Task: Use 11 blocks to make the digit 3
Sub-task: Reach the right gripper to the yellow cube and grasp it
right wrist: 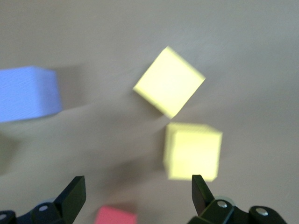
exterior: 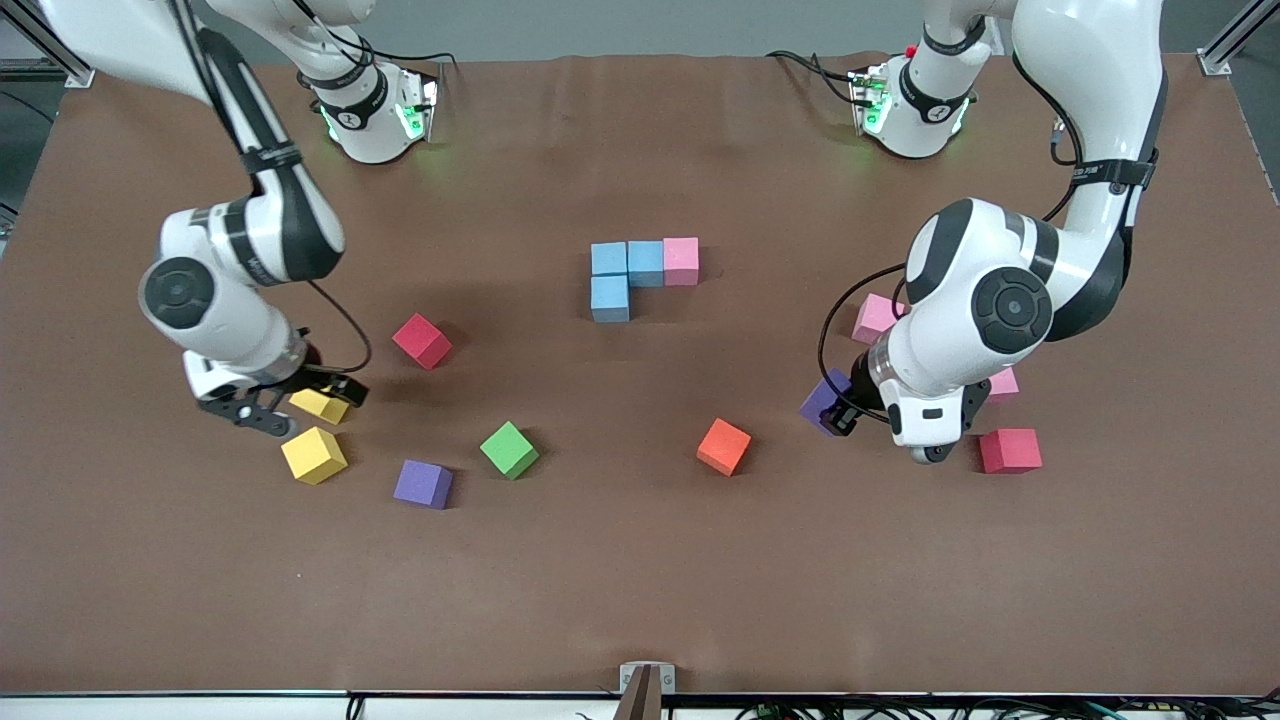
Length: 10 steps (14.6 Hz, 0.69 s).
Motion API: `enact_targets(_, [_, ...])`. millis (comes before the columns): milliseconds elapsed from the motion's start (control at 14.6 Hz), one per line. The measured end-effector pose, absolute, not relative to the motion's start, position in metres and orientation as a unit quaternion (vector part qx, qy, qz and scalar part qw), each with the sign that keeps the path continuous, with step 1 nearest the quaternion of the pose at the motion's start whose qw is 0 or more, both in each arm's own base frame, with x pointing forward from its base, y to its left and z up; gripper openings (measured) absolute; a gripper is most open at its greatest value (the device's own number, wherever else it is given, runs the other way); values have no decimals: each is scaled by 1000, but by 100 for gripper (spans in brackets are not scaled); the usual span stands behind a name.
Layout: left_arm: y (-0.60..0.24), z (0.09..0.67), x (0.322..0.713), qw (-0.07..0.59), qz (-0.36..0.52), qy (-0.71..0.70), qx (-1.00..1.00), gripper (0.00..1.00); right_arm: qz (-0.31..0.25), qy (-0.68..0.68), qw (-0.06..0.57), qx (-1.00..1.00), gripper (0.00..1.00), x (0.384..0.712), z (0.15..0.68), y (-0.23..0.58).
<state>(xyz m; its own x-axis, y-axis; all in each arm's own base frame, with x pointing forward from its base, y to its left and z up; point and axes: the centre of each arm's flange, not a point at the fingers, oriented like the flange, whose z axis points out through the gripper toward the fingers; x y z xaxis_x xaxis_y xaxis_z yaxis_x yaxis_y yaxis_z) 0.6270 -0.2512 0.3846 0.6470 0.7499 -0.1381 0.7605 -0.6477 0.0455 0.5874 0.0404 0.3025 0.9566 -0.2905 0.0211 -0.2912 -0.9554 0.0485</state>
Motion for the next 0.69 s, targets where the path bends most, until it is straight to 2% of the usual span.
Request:
enact_targets(275, [-252, 384, 626, 49, -54, 419, 905, 56, 10, -139, 10, 990, 100, 590, 255, -32])
enact_targets(687, [-252, 384, 626, 49, -54, 420, 905, 56, 14, -134, -6, 991, 100, 564, 201, -24])
